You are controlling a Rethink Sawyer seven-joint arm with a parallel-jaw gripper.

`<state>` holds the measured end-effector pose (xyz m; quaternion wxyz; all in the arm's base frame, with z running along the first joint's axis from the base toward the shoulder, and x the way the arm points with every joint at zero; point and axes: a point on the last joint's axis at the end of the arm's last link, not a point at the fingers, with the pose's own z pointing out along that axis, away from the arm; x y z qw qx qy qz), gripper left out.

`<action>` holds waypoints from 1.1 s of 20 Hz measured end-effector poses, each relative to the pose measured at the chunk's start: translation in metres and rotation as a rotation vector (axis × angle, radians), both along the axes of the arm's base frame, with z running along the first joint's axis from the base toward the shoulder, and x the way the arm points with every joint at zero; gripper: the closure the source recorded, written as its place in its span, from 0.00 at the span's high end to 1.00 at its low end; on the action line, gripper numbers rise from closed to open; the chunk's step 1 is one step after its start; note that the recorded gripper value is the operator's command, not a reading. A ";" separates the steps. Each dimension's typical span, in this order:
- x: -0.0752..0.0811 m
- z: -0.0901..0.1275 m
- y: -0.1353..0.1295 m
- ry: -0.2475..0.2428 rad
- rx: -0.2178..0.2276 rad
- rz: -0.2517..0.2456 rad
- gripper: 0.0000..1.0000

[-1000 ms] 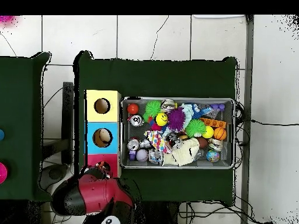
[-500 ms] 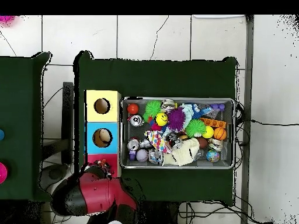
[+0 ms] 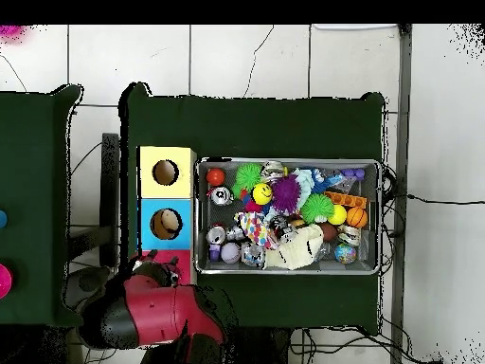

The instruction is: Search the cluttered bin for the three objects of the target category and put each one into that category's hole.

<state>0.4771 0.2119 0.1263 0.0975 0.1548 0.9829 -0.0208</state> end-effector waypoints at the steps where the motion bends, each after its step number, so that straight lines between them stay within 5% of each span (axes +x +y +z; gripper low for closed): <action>1: 0.001 0.001 0.000 -0.004 0.001 -0.001 1.00; 22: 0.020 0.014 -0.008 -0.045 0.008 -0.018 1.00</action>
